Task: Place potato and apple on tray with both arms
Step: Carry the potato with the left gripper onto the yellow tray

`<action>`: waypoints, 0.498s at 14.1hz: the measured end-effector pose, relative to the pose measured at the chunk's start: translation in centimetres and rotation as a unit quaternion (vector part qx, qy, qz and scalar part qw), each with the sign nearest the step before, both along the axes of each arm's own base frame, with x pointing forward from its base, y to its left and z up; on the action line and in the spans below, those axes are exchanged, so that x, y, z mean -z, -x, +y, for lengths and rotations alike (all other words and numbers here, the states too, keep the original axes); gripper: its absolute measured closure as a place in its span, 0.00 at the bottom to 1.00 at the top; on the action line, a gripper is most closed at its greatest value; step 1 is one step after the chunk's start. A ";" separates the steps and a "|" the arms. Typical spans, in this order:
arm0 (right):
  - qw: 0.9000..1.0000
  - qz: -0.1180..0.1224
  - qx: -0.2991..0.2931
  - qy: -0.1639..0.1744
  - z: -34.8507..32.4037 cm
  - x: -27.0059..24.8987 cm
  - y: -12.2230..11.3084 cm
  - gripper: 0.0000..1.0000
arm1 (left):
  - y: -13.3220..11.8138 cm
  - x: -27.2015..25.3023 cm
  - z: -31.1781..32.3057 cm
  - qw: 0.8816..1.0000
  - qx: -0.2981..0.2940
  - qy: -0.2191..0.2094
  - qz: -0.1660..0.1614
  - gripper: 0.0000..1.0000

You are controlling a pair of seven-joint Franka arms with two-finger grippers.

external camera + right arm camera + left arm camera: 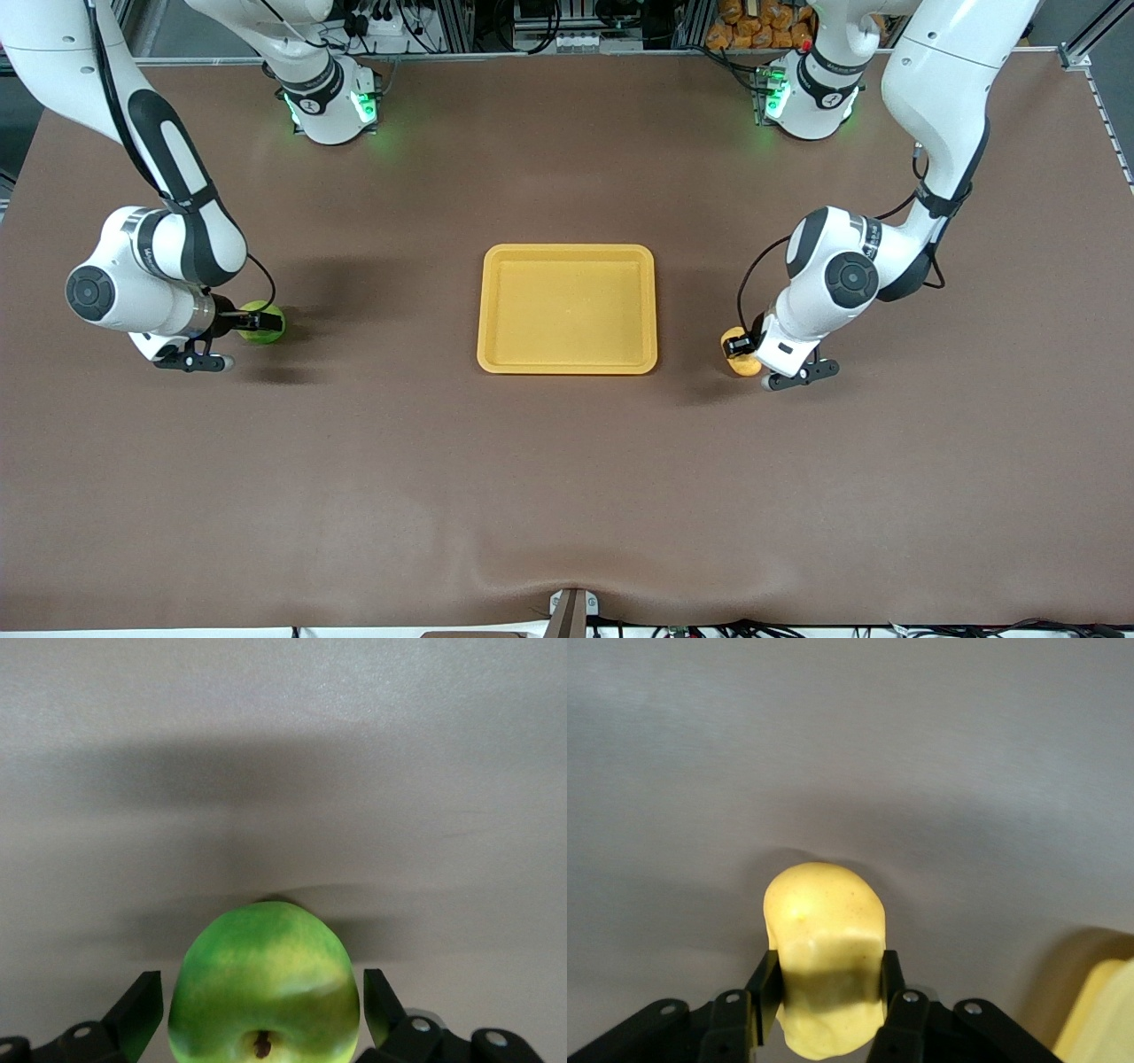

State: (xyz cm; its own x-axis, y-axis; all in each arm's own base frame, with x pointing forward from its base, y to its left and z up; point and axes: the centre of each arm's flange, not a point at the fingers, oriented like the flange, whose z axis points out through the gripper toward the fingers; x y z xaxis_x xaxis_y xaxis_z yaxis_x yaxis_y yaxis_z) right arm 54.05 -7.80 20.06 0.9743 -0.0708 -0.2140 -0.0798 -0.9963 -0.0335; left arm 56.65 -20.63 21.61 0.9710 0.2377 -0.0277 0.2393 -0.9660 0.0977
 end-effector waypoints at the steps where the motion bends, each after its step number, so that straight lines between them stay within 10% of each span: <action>1: 1.000 0.000 0.000 0.000 0.0 0.2 0.0 0.00 | 0.0 -0.4 -1.2 1.000 0.009 0.001 -0.004 0.51; 7: 1.000 0.000 0.000 0.000 0.0 0.2 0.0 0.13 | 0.5 -4.5 -8.8 0.998 0.070 -0.003 0.000 0.51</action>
